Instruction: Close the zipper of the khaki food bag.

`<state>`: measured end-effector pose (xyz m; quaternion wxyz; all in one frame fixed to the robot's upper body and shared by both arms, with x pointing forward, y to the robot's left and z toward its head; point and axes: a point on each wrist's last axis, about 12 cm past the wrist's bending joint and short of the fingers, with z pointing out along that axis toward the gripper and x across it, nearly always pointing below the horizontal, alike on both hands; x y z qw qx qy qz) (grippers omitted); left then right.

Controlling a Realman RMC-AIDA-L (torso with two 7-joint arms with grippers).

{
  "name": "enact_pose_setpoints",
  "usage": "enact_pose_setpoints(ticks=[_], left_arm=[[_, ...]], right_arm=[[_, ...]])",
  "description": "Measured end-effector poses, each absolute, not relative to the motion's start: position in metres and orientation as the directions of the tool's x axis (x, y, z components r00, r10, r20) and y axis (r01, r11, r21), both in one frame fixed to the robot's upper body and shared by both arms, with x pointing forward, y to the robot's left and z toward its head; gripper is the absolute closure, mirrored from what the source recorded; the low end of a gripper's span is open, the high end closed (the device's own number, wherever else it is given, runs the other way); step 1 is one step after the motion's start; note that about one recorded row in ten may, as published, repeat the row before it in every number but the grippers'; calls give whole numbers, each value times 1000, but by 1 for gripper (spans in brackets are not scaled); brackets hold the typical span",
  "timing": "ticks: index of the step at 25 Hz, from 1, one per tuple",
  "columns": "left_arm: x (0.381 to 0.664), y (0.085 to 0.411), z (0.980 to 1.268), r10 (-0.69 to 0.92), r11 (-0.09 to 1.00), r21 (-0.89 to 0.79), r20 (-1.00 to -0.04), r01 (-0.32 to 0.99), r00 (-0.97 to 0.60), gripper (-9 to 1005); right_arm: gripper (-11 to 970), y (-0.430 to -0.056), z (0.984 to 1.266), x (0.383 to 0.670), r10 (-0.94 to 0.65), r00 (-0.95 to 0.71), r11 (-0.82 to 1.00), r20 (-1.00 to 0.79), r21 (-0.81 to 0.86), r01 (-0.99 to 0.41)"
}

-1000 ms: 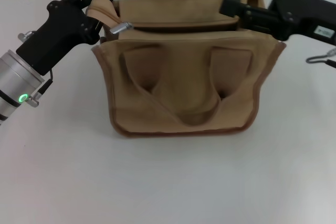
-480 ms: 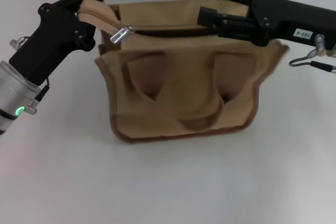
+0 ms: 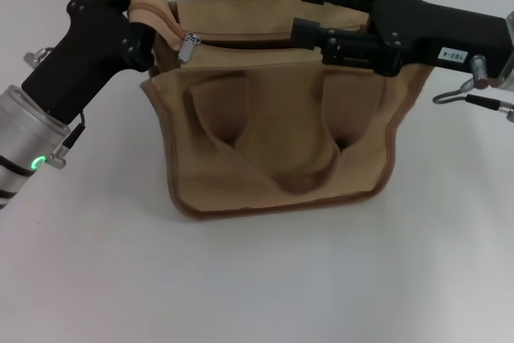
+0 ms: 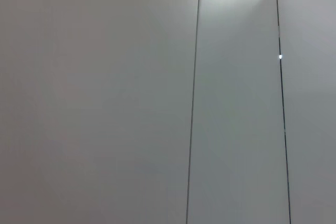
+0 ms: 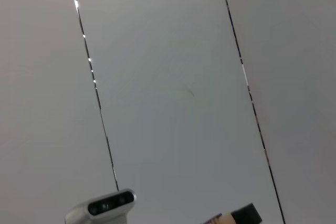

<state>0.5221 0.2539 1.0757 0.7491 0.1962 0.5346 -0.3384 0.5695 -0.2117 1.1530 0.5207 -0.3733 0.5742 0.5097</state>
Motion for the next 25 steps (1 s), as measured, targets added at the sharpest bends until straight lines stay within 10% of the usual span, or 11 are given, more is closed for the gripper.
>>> enact_pose_setpoints(ticks=[25], left_arm=[[534, 244, 1081, -303, 678, -67, -933, 732, 196, 994]], right_arm=[[184, -124, 1164, 588, -216, -42, 175, -976, 4, -985]])
